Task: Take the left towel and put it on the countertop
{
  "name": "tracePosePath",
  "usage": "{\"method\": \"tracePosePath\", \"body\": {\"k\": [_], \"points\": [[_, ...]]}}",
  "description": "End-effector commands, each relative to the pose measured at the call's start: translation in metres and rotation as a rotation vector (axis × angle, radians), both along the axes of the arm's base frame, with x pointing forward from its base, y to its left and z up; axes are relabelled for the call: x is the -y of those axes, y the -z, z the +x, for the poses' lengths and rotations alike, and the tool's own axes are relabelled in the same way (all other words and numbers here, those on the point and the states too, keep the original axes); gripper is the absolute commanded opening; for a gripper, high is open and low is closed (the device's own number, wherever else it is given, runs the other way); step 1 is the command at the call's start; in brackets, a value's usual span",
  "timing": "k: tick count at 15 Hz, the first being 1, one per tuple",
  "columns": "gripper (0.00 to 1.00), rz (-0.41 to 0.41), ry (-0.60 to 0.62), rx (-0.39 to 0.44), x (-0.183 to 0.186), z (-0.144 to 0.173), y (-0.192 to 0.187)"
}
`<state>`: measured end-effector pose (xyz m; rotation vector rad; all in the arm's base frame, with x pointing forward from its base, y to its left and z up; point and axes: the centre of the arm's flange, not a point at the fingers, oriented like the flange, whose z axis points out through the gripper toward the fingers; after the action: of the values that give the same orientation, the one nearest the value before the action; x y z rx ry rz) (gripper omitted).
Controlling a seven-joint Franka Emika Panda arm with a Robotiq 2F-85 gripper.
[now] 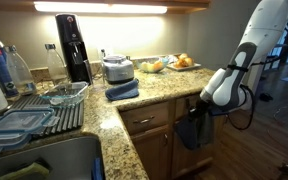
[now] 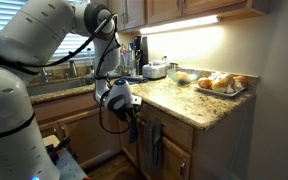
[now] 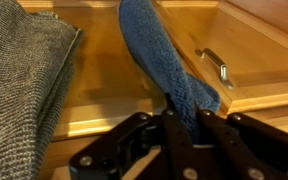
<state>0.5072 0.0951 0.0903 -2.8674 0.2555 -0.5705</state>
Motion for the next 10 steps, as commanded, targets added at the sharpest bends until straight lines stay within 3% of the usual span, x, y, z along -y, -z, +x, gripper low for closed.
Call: {"method": "tracePosePath", "body": {"k": [1, 6, 10], "points": [[0.06, 0.045, 0.018, 0.007, 0.013, -0.043, -0.025], [0.06, 0.107, -0.018, -0.041, 0.014, -0.059, -0.050], [0.06, 0.102, -0.051, -0.033, 0.014, -0.068, -0.065]]}}
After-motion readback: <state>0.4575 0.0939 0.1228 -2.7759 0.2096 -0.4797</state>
